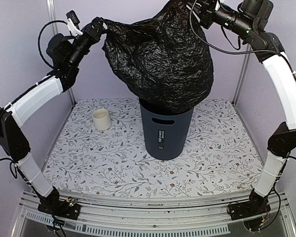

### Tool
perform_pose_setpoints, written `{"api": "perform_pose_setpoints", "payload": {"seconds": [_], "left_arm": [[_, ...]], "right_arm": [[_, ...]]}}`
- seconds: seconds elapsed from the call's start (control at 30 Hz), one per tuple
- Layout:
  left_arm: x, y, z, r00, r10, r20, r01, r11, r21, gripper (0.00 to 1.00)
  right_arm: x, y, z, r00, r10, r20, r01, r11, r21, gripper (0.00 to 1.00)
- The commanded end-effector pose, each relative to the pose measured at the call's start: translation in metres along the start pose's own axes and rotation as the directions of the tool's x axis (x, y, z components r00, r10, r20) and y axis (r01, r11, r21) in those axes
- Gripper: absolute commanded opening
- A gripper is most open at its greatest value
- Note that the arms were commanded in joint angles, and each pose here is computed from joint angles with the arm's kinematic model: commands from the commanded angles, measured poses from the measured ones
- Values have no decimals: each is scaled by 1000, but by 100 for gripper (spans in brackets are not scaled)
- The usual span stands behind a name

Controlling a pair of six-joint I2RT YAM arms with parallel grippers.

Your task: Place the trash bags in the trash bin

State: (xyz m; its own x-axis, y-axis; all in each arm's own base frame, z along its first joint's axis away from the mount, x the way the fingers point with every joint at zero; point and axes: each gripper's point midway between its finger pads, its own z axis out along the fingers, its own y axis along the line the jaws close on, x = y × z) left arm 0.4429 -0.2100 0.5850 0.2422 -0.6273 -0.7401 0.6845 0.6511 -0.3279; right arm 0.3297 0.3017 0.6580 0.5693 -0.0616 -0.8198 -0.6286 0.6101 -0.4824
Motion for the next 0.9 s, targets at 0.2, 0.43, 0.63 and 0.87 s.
{"api": "perform_pose_setpoints", "payload": {"seconds": [0.2, 0.43, 0.63, 0.87], "left_arm": [[-19, 21, -16, 999, 29, 17, -28, 998, -64, 0], [-11, 35, -24, 999, 39, 2, -39, 993, -114, 0], [0, 60, -29, 999, 24, -30, -28, 984, -176, 0], [12, 72, -36, 997, 33, -70, -47, 977, -210, 0]], "right_arm": [[-2, 16, 14, 998, 43, 35, -42, 998, -49, 4], [16, 22, 1, 996, 75, -52, -80, 991, -106, 61], [32, 46, -47, 973, 122, -197, -166, 960, -225, 89], [73, 82, -110, 912, 148, -382, -282, 904, -323, 93]]}}
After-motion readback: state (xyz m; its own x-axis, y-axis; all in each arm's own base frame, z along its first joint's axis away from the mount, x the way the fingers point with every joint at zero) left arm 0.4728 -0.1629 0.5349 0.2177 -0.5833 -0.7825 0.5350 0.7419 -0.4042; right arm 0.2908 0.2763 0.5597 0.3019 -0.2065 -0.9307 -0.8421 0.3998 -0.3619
